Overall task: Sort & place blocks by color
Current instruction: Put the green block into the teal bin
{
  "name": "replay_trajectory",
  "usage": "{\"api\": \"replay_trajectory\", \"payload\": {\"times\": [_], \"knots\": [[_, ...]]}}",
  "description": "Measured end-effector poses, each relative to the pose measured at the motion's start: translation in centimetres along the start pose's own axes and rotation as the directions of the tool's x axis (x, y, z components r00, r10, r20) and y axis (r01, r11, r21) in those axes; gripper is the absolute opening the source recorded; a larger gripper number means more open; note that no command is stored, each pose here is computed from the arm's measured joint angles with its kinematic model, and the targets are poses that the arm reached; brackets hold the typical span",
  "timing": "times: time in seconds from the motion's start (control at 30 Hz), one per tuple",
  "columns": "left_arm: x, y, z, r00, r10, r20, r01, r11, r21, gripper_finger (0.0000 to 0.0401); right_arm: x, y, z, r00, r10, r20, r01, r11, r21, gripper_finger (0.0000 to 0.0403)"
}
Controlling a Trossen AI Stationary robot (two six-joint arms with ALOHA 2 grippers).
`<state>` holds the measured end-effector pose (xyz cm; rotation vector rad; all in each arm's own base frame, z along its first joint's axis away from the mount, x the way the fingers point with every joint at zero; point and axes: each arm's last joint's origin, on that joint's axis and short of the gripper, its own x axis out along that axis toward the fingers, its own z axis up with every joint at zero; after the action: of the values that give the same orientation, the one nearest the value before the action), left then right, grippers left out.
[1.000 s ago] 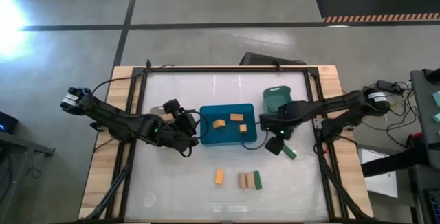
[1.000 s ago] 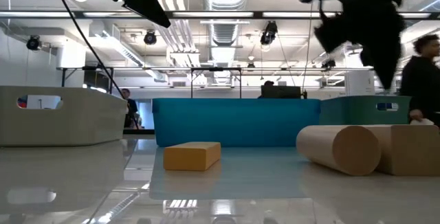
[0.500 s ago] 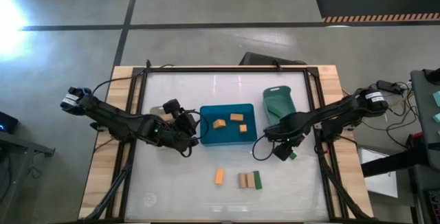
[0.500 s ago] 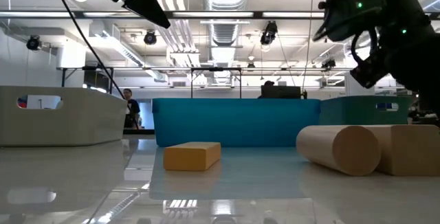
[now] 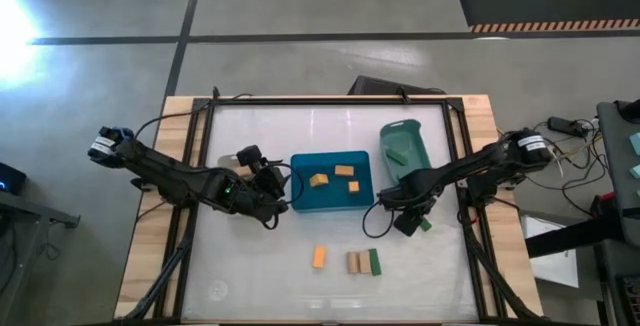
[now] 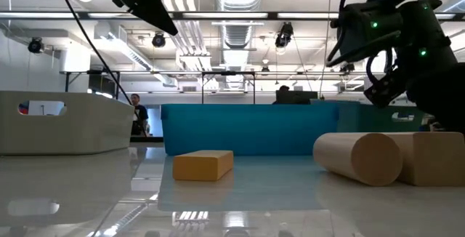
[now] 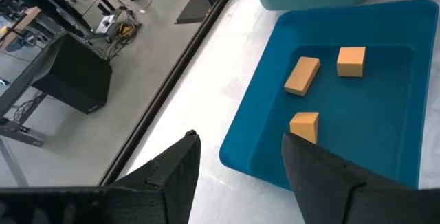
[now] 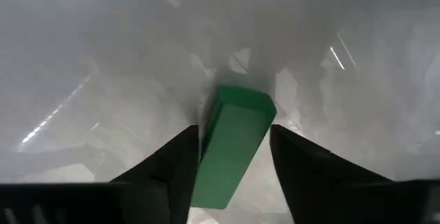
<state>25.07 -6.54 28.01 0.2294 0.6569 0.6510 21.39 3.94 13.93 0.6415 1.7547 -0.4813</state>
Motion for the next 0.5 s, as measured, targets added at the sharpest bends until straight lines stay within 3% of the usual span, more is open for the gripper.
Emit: {"api": "replay_trajectory", "payload": {"times": [0.2,0.5], "knots": [[0.04,-0.02,-0.08,1.000,0.001,-0.001,-0.001,1.000,0.002,0.0189,0.29,0.10,0.17,1.000,-0.004,-0.010,0.004,1.000,-0.017,0.0092],[0.05,-0.03,-0.09,1.000,0.001,0.000,-0.001,1.000,-0.001,0.0189,-0.29,0.08,-0.03,1.000,0.026,0.018,-0.026,0.999,-0.019,0.0096]]}}
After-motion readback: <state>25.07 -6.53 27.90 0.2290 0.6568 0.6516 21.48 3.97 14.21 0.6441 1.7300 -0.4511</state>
